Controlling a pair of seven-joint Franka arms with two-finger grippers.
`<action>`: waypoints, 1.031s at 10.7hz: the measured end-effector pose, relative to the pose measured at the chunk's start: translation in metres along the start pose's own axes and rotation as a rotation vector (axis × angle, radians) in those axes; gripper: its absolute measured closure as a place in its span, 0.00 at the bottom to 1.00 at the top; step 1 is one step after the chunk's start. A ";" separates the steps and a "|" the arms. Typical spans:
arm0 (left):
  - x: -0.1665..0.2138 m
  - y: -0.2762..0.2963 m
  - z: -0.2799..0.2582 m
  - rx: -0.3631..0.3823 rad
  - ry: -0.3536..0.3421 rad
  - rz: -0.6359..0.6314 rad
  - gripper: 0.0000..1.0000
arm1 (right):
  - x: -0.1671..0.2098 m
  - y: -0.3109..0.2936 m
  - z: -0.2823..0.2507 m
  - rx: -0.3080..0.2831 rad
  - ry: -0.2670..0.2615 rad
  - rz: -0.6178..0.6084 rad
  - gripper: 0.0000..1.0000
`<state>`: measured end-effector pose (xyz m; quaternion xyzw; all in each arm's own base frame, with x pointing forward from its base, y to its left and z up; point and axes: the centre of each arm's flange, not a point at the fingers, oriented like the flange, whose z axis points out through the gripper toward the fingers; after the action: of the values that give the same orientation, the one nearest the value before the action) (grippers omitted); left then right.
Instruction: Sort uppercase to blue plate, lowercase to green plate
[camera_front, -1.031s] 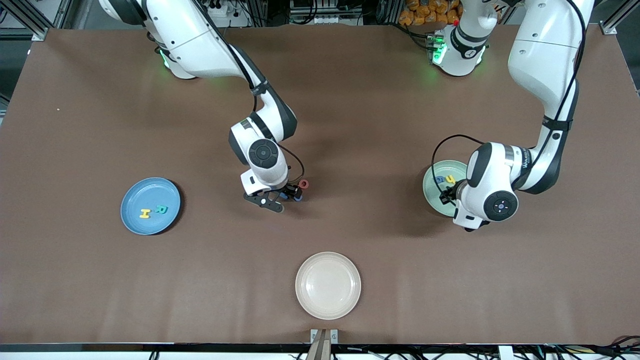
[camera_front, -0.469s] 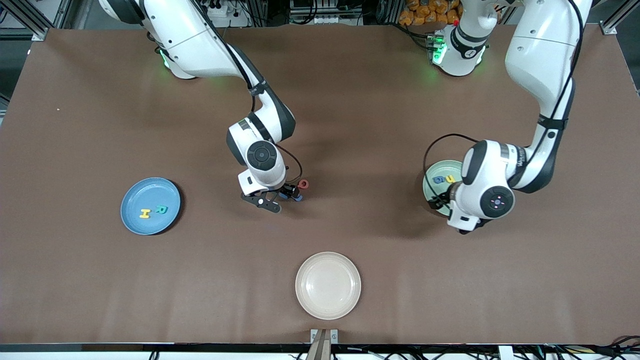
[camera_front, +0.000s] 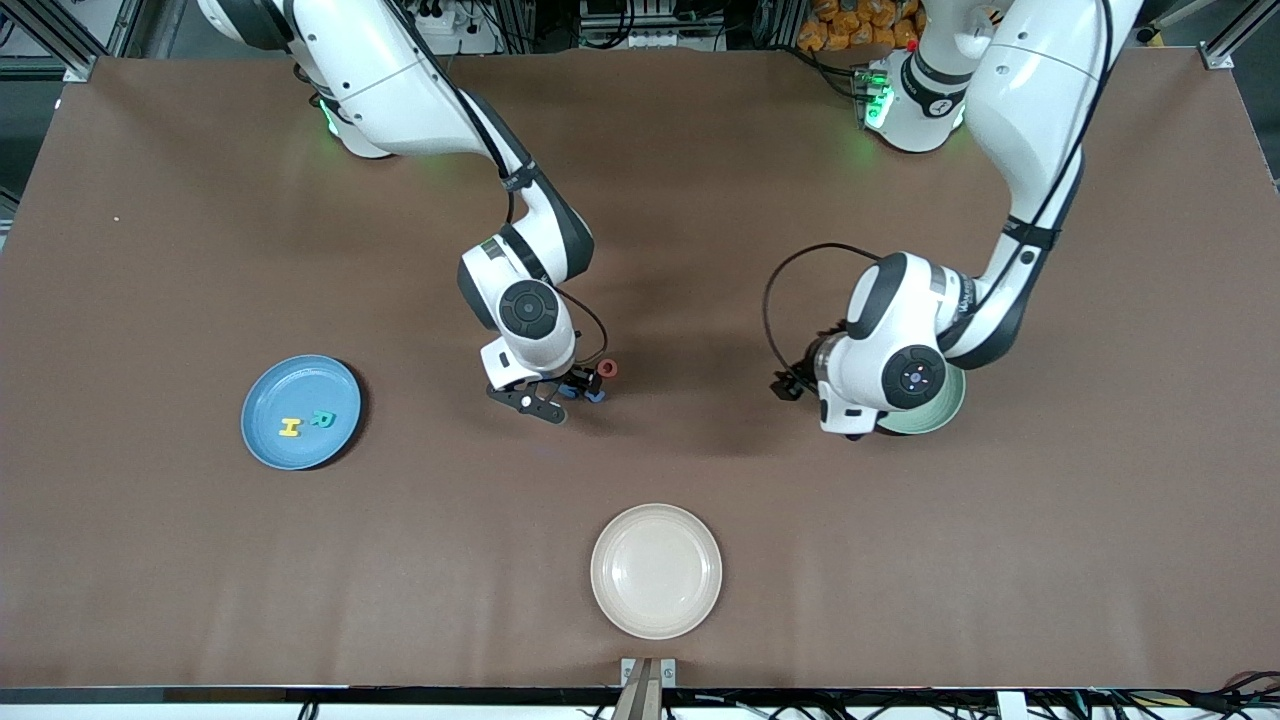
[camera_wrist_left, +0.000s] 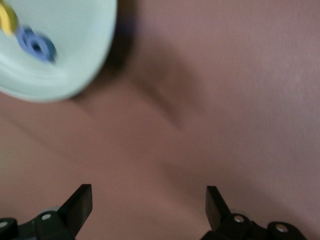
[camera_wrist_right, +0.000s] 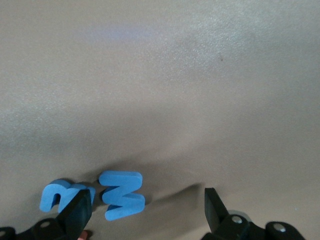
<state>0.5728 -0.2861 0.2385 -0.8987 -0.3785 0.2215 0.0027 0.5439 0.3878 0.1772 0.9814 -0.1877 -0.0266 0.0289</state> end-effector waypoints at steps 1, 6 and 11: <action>-0.006 0.003 0.001 -0.021 -0.045 -0.044 0.00 | 0.000 0.000 0.000 -0.001 0.002 -0.003 0.00; -0.008 0.007 -0.003 -0.085 -0.174 -0.232 0.00 | -0.001 0.000 0.000 -0.004 0.011 -0.013 0.00; -0.005 0.011 -0.001 -0.114 -0.194 -0.291 0.00 | 0.005 0.005 0.001 -0.017 0.023 -0.017 0.00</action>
<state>0.5775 -0.2973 0.2391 -0.8075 -0.5150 0.2826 -0.0530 0.5470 0.3813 0.1759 0.9830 -0.1785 -0.0170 0.0389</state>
